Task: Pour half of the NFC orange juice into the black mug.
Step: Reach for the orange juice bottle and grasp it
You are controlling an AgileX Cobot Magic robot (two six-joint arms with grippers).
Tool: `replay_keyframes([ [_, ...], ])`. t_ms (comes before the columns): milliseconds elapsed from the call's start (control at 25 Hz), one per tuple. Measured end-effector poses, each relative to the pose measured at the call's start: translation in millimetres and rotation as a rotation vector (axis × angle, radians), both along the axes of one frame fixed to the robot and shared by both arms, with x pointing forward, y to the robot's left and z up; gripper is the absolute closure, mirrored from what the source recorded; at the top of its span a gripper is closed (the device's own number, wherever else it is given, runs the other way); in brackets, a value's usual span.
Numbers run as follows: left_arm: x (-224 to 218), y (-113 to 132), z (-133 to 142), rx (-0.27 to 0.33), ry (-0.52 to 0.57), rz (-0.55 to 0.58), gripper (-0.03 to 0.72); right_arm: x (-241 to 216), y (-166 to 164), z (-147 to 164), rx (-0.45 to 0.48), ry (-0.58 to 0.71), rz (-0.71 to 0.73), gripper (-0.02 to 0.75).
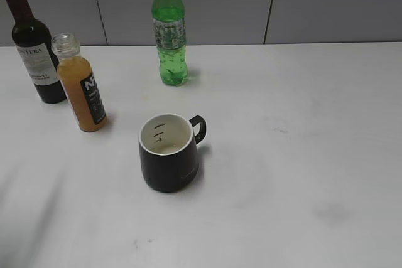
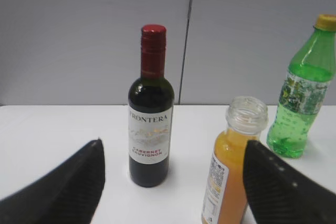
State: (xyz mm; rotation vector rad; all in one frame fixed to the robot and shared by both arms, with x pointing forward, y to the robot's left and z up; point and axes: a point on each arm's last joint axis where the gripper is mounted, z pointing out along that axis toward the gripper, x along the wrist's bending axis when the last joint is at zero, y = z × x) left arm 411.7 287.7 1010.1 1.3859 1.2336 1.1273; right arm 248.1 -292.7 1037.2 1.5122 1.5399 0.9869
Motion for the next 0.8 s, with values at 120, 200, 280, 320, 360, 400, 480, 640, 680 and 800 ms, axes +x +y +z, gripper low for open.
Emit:
replay_keyframes([
  [120,13.3,-6.7,-13.3,0.016,0.024,-0.036,0.061,0.0,0.0,0.0,0.0,0.0,0.0,0.143],
  [200,21.1,-12.0,-23.2,0.024,0.041,-0.065,0.062,0.0,0.0,0.0,0.0,0.0,0.0,0.143],
  [280,29.0,-17.8,-35.2,0.036,0.064,-0.097,0.062,0.0,0.0,0.0,0.0,0.0,0.0,0.143],
  [320,32.5,-20.8,-41.9,0.043,0.079,-0.114,0.062,0.0,0.0,0.0,0.0,0.0,0.0,0.143],
  [360,35.5,-23.9,-46.4,0.051,0.075,-0.134,0.063,0.0,0.0,0.0,0.0,0.0,0.0,0.143],
  [400,39.0,-26.3,-52.0,0.055,0.076,-0.148,0.064,0.0,0.0,0.0,0.0,0.0,0.0,0.143],
  [480,43.9,-30.1,-63.2,0.064,0.087,-0.173,0.065,0.0,0.0,0.0,0.0,0.0,0.0,0.143],
  [640,51.8,-33.3,-84.8,0.049,0.114,-0.186,0.067,0.0,0.0,0.0,0.0,0.0,0.0,0.143],
  [680,53.4,-33.8,-89.8,0.043,0.117,-0.187,0.067,0.0,0.0,0.0,0.0,0.0,0.0,0.143],
  [800,56.7,-36.3,-102.7,0.035,0.115,-0.207,0.07,0.0,0.0,0.0,0.0,0.0,0.0,0.143],
])
